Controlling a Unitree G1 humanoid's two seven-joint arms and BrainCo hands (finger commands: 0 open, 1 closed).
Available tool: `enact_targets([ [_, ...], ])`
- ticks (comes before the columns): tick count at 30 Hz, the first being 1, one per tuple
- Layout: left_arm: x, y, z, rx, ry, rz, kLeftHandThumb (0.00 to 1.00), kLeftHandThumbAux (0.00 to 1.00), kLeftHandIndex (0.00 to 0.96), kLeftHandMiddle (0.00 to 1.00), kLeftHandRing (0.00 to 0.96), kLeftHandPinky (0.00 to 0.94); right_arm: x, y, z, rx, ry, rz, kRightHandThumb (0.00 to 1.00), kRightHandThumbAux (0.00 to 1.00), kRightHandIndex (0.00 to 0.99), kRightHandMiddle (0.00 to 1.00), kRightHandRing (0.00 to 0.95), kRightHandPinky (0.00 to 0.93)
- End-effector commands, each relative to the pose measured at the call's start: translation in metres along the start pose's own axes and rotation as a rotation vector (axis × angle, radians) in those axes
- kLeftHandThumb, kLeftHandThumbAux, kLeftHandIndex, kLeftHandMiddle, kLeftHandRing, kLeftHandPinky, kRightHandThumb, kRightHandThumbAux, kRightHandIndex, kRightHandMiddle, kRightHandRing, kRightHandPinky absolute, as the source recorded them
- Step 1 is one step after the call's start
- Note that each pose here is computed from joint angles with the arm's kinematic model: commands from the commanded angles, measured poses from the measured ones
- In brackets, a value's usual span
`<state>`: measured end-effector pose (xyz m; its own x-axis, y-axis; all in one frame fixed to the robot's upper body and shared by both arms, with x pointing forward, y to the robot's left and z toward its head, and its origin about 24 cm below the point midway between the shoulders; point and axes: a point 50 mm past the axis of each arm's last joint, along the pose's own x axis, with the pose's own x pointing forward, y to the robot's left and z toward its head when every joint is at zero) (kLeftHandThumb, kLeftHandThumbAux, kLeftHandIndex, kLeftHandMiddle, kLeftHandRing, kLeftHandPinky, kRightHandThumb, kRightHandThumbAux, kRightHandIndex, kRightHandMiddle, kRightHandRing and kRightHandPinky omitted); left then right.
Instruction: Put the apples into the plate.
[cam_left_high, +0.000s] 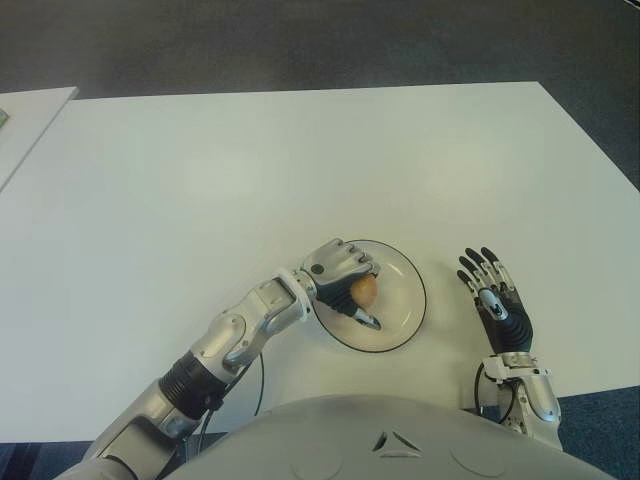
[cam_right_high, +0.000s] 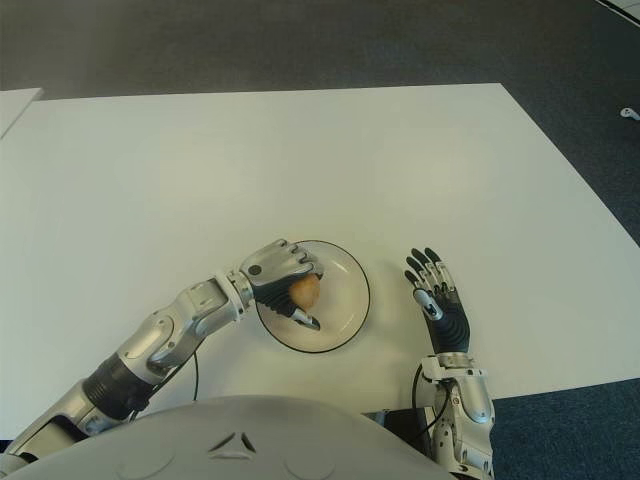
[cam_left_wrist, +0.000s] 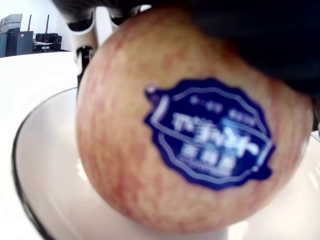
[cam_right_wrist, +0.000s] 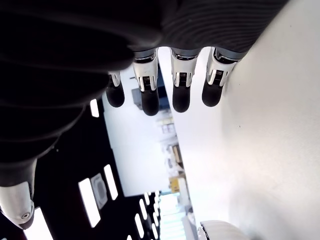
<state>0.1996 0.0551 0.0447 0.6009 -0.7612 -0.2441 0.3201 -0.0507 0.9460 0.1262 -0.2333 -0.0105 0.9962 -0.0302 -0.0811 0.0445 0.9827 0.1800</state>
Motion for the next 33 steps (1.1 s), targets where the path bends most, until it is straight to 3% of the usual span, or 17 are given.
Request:
enact_targets([
  [1,-0.002,0.0,-0.002,-0.001,0.013,-0.082,0.161,0.354,0.038,0.065,0.064,0.065,-0.007,0.001,-0.016,0.022,0.097,-0.01,0.167,0.57,0.072,0.134,0.085,0.009],
  [7,-0.003,0.002,0.0,-0.02,0.016,-0.098,0.078,0.314,0.003,0.006,0.006,0.006,-0.007,0.0,-0.017,0.013,0.101,-0.011,0.161,0.564,0.066,0.121,0.076,0.009],
  [12,-0.001,0.006,0.001,-0.007,-0.035,-0.029,0.037,0.293,0.0,0.0,0.0,0.0,-0.007,0.0,-0.018,-0.003,0.11,-0.006,0.147,0.557,0.052,0.112,0.068,0.003],
  [22,-0.002,0.011,0.0,-0.027,-0.054,0.041,0.005,0.296,0.0,0.0,0.0,0.0,-0.005,-0.001,-0.02,-0.01,0.118,-0.001,0.143,0.575,0.044,0.101,0.06,0.018],
  [33,-0.001,0.011,0.002,-0.002,-0.035,0.023,0.0,0.285,0.0,0.0,0.0,0.0,-0.004,-0.002,-0.023,-0.056,0.149,-0.013,0.141,0.578,0.029,0.08,0.048,0.022],
])
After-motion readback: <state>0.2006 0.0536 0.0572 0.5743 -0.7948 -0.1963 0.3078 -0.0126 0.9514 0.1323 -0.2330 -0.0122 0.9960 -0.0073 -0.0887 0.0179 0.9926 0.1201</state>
